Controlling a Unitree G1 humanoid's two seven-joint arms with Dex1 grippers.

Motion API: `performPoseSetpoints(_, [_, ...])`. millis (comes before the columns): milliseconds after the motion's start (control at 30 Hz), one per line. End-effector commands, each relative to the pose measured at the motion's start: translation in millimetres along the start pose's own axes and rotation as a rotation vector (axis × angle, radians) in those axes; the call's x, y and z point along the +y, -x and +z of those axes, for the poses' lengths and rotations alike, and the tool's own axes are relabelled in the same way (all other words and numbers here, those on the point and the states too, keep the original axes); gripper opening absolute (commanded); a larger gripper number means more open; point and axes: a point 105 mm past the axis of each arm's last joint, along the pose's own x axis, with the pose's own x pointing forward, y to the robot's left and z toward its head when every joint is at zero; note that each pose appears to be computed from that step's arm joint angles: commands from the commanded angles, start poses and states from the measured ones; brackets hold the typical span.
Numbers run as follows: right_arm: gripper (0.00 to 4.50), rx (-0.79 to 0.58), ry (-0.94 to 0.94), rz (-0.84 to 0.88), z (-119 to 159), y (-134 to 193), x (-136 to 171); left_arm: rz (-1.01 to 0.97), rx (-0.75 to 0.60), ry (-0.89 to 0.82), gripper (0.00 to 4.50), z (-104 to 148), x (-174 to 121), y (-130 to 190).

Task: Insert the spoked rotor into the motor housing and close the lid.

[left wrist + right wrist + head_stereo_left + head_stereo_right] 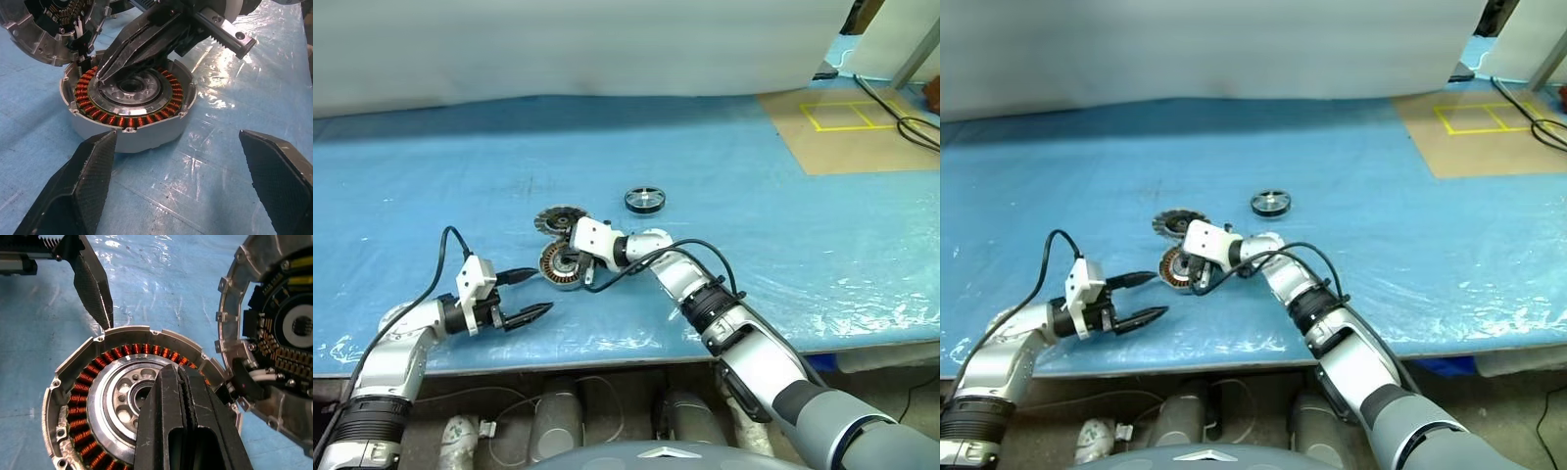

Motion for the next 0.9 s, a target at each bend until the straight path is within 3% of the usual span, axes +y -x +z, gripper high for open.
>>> performPoseSetpoints(33, [0.01,-0.076,-0.036,0.041,14,3,3,-0.007,-0.015,-0.028,4.24,6,1,-1])
performPoseSetpoints(433, [0.01,0.0,0.007,0.088,0,-2,14,-0.008,-0.008,-0.03,4.24,6,1,-1])
performPoseSetpoints(733, [0.01,0.121,0.175,0.1,-21,-5,19,-0.008,-0.01,-0.03,4.24,6,0,-1])
performPoseSetpoints(900, [0.01,0.167,0.004,0.024,-36,-6,9,-0.008,-0.012,-0.031,4.24,6,0,-2])
